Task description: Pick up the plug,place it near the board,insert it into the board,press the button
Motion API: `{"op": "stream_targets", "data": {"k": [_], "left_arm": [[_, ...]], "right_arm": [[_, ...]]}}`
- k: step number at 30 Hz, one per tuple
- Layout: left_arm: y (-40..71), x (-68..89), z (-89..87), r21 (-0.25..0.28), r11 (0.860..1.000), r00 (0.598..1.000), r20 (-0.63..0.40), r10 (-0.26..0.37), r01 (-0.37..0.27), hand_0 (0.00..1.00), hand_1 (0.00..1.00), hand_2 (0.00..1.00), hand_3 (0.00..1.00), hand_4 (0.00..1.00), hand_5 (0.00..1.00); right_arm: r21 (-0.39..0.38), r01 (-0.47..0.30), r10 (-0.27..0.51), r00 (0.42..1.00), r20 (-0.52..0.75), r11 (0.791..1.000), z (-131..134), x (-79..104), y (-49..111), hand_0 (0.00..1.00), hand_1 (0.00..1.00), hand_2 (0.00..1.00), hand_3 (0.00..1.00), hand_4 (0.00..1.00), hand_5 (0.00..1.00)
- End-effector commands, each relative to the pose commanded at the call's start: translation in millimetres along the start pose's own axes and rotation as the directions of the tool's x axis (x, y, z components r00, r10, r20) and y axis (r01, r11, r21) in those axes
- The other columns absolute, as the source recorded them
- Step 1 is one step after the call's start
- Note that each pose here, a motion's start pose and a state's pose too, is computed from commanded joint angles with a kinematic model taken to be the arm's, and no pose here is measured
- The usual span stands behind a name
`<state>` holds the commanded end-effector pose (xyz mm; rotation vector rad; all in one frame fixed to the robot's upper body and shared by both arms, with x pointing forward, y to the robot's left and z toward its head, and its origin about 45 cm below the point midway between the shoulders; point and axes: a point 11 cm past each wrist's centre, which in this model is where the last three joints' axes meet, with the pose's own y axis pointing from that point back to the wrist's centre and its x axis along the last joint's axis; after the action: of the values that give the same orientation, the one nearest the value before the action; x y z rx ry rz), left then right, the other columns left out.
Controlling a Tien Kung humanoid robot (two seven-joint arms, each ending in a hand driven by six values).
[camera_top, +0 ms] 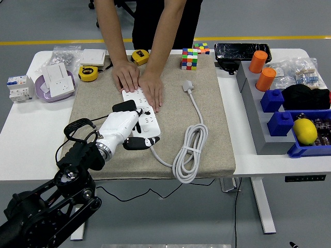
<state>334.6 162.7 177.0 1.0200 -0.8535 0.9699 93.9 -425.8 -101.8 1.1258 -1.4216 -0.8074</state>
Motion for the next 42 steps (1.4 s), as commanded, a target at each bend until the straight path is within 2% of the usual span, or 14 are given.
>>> {"op": "stream_targets", "data": {"k": [3,4,13,20,22,27,28,39,40,42], "left_arm": [[-0.9,-5.6,-0.1,0.004,1.000,1.000,0.009,-0.025,0.025,0.169,0.048,0.146,0.833,0.554,0.214],[-1.5,-7.2,-0.3,0.005,1.000,0.999,0.011,-0.030,0.030,0.159,0.045,0.145,0.831,0.461,0.143],[-10.5,-15.8,4.0,0.004,0.998,0.996,0.053,-0.066,0.066,0.159,0.042,0.144,0.835,0.477,0.117],[-13.9,-22.7,-1.2,0.025,0.995,0.992,0.072,-0.099,0.097,0.159,0.042,0.144,0.825,0.478,0.106],[-14.3,-24.2,-3.5,0.034,0.994,0.991,0.076,-0.107,0.105,0.158,0.042,0.145,0.807,0.479,0.072],[-14.3,-26.4,-9.3,0.059,0.991,0.988,0.089,-0.124,0.119,0.158,0.042,0.145,0.807,0.479,0.072],[-14.1,-26.7,-10.6,0.065,0.991,0.988,0.092,-0.124,0.118,0.159,0.041,0.145,0.785,0.476,0.043],[-13.5,-31.7,-14.9,0.082,0.988,0.984,0.107,-0.142,0.133,0.159,0.041,0.145,0.787,0.479,0.028],[-13.6,-32.1,-15.3,0.085,0.987,0.983,0.110,-0.145,0.136,0.159,0.041,0.144,0.755,0.483,0.021],[-14.0,-32.8,-16.8,0.094,0.985,0.981,0.117,-0.156,0.145,0.159,0.041,0.144,0.755,0.483,0.021]], "right_arm": [[-0.003,0.000,0.000,1.000,0.000,1.000,1.2,-0.1,0.0,0.821,0.733,0.740,0.775,0.998,0.923],[-0.003,0.000,0.000,1.000,0.000,1.000,1.3,-0.2,0.0,0.821,0.733,0.741,0.775,0.998,0.922],[-0.001,0.001,-0.001,1.000,-0.002,1.000,0.2,-0.7,0.0,0.823,0.733,0.741,0.775,0.998,0.923],[-0.003,-0.001,0.001,1.000,-0.005,1.000,1.0,0.4,0.0,0.822,0.733,0.741,0.775,0.998,0.922],[-0.004,-0.001,0.001,1.000,-0.006,1.000,1.7,0.3,0.0,0.822,0.733,0.741,0.775,0.998,0.922],[-0.006,0.001,-0.001,1.000,-0.007,1.000,2.9,-0.3,0.0,0.822,0.733,0.741,0.775,0.998,0.922],[-0.006,0.001,-0.001,1.000,-0.007,1.000,3.0,-0.4,0.0,0.822,0.733,0.741,0.775,0.998,0.922],[-0.006,0.000,0.000,1.000,-0.006,1.000,2.9,-0.1,0.0,0.822,0.733,0.741,0.775,0.998,0.921],[-0.005,0.000,0.000,1.000,-0.006,1.000,2.6,0.0,0.0,0.822,0.733,0.741,0.775,0.998,0.921],[-0.005,-0.001,0.001,1.000,-0.005,1.000,2.2,0.3,0.0,0.822,0.733,0.741,0.775,0.998,0.921]]}}
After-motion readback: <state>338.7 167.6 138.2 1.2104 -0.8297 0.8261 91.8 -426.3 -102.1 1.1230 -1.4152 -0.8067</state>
